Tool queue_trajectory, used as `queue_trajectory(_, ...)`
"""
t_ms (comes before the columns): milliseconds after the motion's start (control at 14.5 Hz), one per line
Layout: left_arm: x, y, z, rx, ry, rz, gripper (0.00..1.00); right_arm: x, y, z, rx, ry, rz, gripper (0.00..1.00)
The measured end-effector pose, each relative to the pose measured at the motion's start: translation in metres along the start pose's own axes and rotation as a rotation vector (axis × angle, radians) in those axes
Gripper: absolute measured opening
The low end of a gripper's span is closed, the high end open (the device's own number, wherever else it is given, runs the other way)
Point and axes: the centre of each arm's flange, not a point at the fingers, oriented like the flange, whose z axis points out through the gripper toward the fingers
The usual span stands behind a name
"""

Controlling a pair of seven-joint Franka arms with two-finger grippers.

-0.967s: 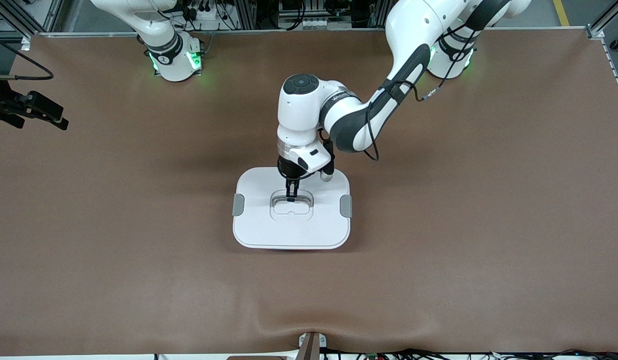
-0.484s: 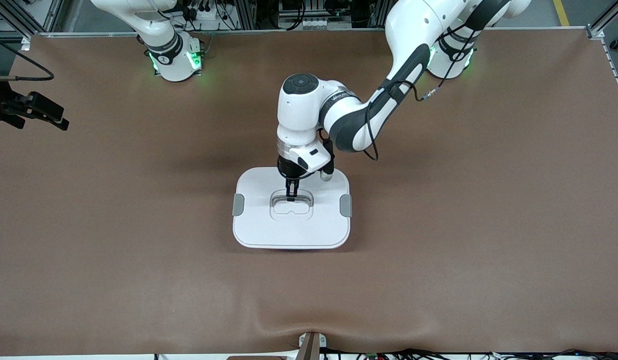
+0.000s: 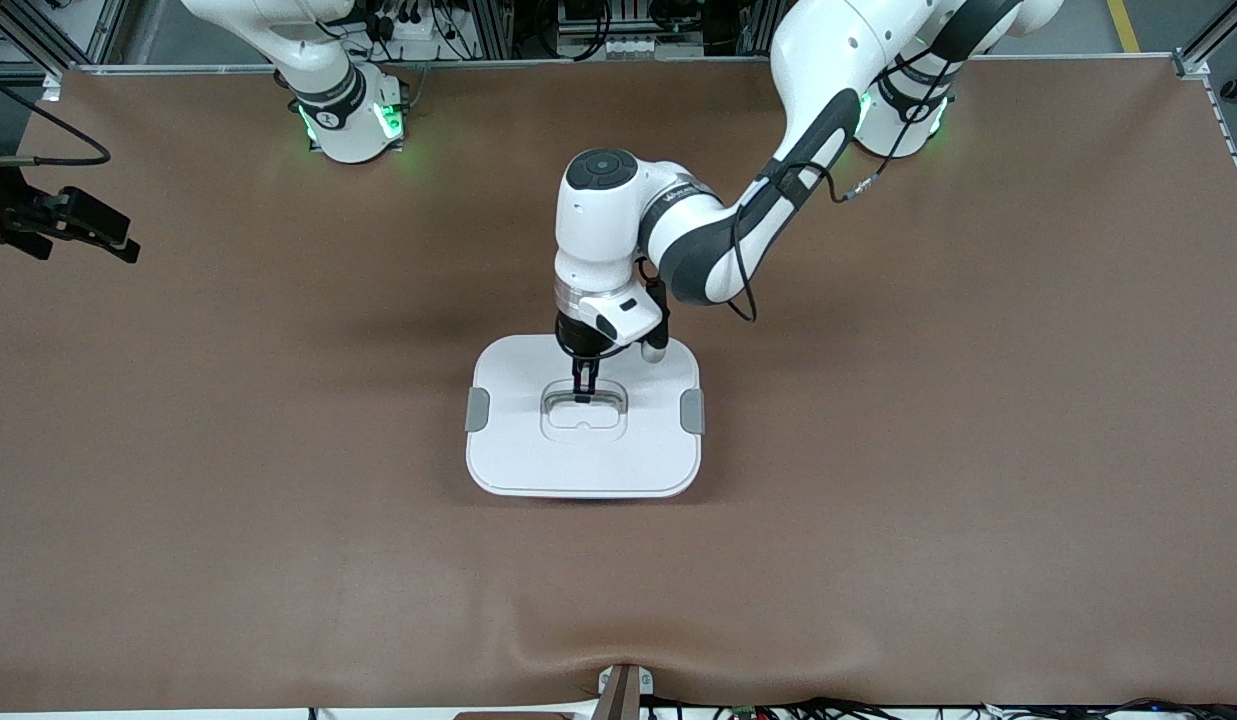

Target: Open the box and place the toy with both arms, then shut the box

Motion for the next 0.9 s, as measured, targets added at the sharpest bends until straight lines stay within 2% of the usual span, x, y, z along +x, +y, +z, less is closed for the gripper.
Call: queue_trajectory(898,-0.0001,-0.002,0.0042,0.004,0.002,0.003,0.07,0.0001,0.0,0.0003,0.0,-0.001,0.0,1.0)
